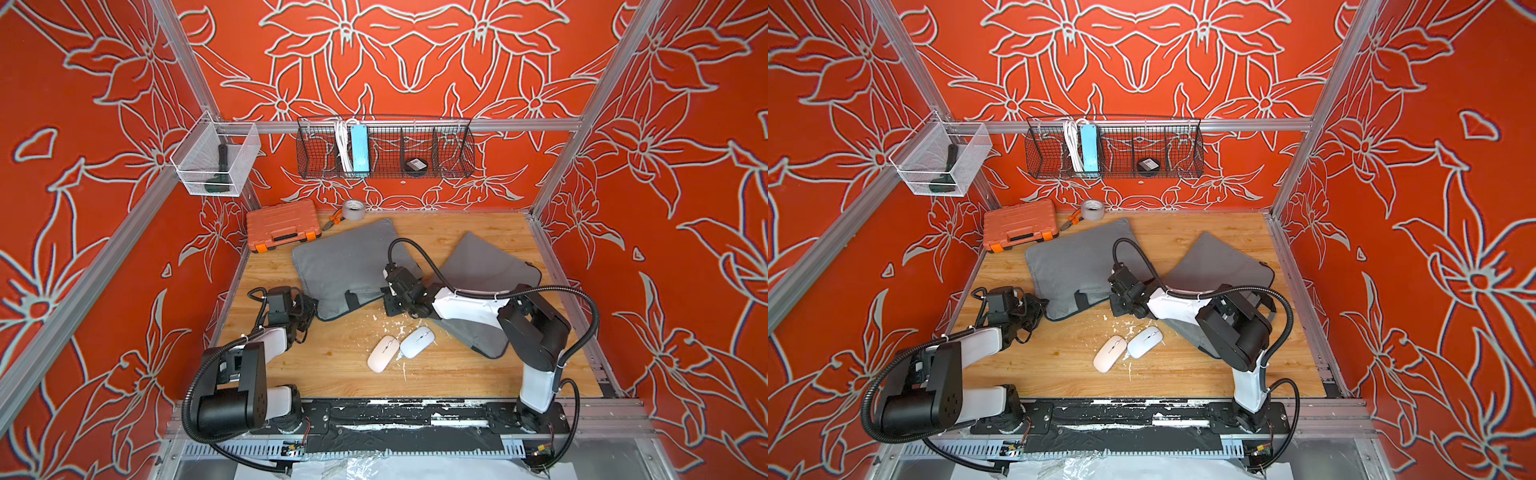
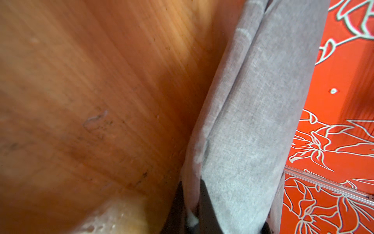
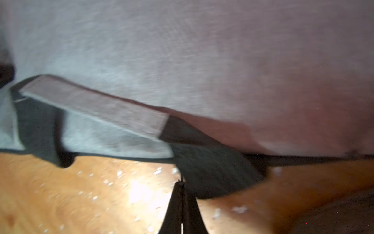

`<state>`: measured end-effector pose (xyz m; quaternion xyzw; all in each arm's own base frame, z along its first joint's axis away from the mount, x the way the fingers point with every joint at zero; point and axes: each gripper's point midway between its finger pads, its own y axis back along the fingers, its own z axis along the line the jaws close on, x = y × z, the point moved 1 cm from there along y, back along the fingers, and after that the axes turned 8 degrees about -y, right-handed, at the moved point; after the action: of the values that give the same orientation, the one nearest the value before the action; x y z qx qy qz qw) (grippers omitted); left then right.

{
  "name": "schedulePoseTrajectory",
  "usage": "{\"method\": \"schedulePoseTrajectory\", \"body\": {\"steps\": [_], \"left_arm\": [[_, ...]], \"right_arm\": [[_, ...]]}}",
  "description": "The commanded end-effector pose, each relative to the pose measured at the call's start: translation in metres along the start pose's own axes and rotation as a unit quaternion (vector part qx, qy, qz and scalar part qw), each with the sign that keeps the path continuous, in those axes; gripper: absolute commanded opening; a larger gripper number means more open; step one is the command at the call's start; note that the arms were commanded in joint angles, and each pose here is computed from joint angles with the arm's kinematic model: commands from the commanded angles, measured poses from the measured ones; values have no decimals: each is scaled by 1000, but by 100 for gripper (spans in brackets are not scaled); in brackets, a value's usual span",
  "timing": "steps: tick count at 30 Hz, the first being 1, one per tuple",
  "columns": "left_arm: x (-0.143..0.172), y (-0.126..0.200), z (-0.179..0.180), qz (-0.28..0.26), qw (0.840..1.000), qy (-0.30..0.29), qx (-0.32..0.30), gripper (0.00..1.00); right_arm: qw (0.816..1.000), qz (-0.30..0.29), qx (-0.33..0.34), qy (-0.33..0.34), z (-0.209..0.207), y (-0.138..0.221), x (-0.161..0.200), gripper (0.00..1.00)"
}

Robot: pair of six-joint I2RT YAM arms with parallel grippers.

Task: Put the mouse into the laptop bag
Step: Unzip the zipper on the zippered laptop bag.

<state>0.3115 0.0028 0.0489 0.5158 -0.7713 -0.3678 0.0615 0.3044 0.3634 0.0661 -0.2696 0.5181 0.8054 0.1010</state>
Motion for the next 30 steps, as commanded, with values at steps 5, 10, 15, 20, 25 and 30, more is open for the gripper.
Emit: {"method": "schedulePoseTrajectory", "body": {"steps": [5,10,15,20,25,30], "left_arm": [[11,8,2,-11,1000,4,-12,0],[14,18,13,-23,999,22,-40,0],[7,41,-1,-63,998,23,-5,0],[3,62,-9,-107,993,39,39,85],[-18,81,-15,-148,988,28,25,98],[-35,80,2,-146,988,46,9,98]], "right_arm": [[996,11,-64,61,99,-2,19,0],[995,7,-38,89,118,-11,23,0],[992,5,-68,108,127,-13,25,0],[988,0,-93,126,132,-12,28,0],[991,-15,-64,121,115,-10,25,0],[995,-27,-40,91,84,-6,19,0]]}}
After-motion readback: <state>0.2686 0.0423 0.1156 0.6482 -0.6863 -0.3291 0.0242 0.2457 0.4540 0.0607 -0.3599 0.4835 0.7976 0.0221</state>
